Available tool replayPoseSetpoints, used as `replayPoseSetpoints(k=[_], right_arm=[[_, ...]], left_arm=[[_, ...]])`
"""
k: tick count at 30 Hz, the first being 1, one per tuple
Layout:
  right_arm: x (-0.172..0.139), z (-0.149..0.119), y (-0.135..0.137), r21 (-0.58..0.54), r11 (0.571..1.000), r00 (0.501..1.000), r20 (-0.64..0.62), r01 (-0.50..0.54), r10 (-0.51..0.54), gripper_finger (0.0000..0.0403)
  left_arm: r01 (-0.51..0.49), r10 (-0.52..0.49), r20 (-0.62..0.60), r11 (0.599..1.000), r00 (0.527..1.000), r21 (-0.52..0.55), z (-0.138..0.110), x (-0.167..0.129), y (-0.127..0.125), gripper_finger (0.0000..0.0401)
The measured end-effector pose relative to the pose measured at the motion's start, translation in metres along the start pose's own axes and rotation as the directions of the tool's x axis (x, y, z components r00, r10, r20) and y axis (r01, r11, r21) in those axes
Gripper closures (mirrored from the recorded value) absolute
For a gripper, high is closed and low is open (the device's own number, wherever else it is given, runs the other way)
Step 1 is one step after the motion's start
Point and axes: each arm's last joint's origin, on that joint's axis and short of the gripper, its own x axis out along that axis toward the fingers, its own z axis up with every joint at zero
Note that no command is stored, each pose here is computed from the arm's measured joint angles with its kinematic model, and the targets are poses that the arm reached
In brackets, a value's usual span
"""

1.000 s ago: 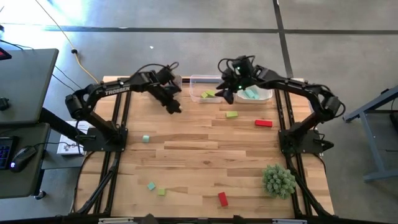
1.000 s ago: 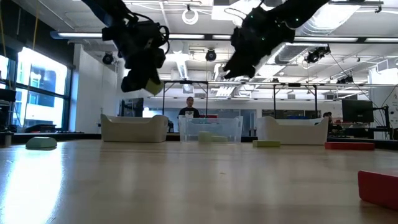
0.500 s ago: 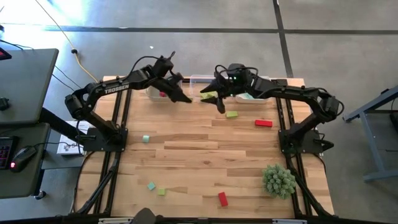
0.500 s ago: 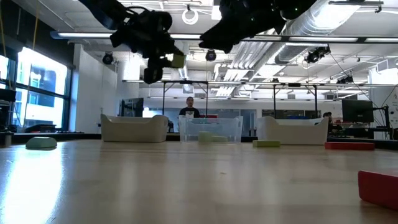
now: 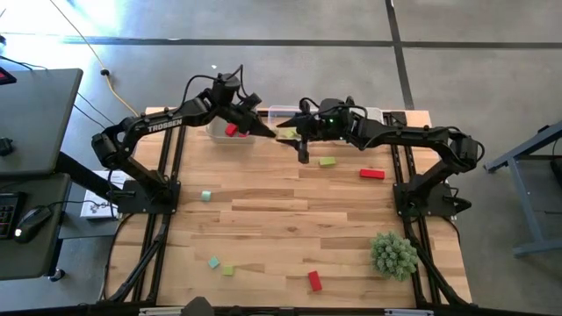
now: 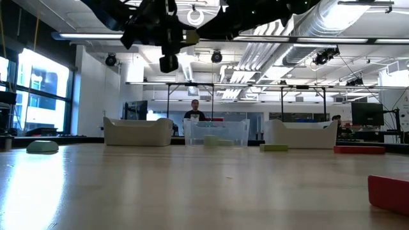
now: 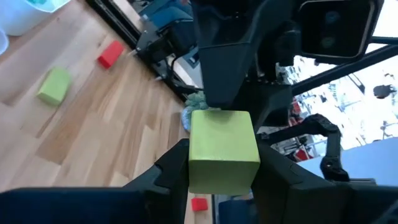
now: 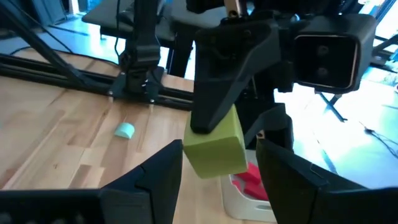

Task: Sort & place blocks by color
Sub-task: Put the green block into the transparent bin

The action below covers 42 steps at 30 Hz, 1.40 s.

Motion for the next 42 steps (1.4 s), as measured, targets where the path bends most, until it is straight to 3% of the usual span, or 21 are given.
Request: replayPoseSetpoints(k=[13,26,34,42], right_arm=[[0.0,0.008,-0.001,-0.029,0.999,0.997,0.073,0.03,-0.028,0.021],[0.0,0.008,0.0,-0.005,1.0,0.997,0.07,0.026,-0.026,0.0297],[0.001,0.009,0.003,0.004,0.999,0.997,0.061,0.039,-0.039,0.0294],[0.003,0.01,0.008,0.01,0.998,0.996,0.05,0.067,-0.067,0.0229]], left_arm=[[0.033,-0.034,0.035,0.999,0.999,0.021,0.006,0.0,-0.005,0.0291],[0.034,-0.034,0.032,0.999,0.999,0.008,0.005,0.0,-0.005,0.0289],[0.049,-0.049,0.037,0.999,0.998,0.01,0.007,0.001,-0.006,0.0288],[0.108,-0.108,0.016,0.994,0.994,0.01,0.009,0.001,-0.011,0.029]])
